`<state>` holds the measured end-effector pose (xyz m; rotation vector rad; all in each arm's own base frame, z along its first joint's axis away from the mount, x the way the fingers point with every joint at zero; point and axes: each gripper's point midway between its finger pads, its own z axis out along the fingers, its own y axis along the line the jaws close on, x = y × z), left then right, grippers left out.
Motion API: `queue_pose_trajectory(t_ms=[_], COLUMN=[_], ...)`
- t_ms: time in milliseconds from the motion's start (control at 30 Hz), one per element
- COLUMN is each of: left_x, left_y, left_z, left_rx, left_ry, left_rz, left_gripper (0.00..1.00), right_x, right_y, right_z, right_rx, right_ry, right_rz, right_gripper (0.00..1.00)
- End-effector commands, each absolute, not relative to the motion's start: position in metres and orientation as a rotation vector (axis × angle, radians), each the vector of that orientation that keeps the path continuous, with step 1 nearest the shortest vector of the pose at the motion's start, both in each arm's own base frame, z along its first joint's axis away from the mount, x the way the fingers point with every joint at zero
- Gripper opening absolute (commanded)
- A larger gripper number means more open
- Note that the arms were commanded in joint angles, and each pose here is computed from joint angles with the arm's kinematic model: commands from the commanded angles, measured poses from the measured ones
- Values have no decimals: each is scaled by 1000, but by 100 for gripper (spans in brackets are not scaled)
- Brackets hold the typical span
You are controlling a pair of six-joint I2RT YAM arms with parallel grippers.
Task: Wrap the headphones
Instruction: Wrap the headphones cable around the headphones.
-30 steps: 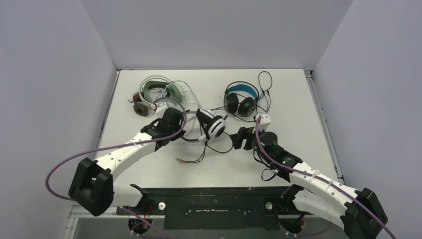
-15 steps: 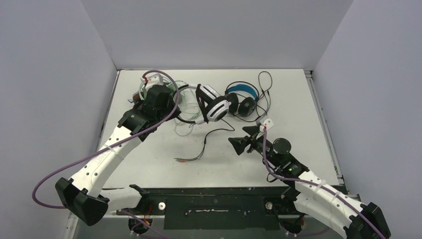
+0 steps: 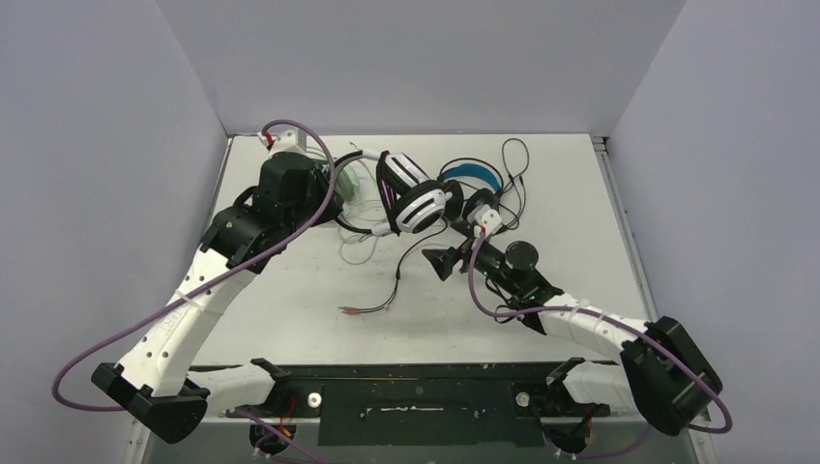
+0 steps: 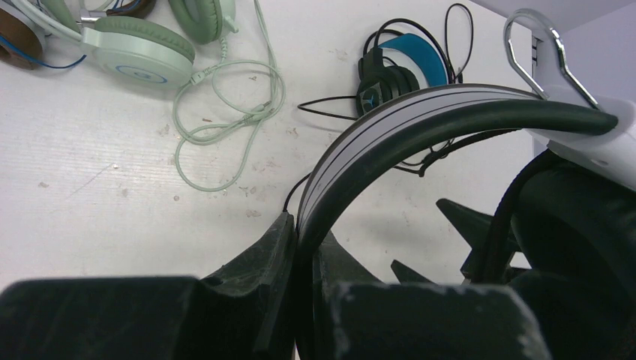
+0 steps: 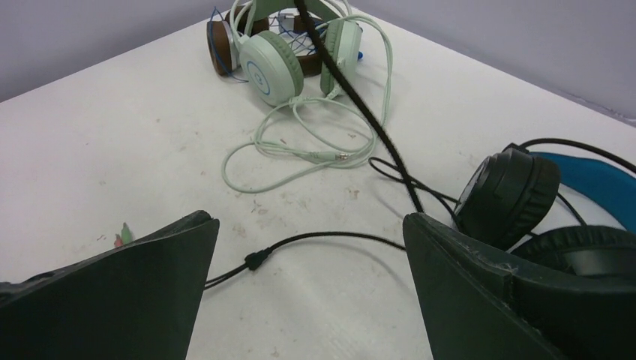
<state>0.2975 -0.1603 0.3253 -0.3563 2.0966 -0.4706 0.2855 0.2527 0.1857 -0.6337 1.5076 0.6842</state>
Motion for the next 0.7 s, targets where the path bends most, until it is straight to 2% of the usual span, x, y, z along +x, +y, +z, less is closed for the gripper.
queue_pose_trajectory(t_ms=[0,200,333,500,667], left_x=[294,289,286,283,280], left_y=[-164,-164,-163,-162,-161], left_z=[393,405,415,422,426], left_rx=[-362,-349,-344,-345,-352], left_ry=[1925,1911,1892,1879,1886], left_rz=[-630,-655,-671,-678,-684], left_gripper=[0,0,0,0,0], right_x=[310,351,362,370,387], right_y=[272,256,256,268,285], right_z=[233,213,198,190,196], right_rx=[-666,-505,-531,-590,-624], right_ry=[1313,1388,1418,1400,1357], right_rz=[719,582,532,579,616], right_gripper=[100,100,100,85,84])
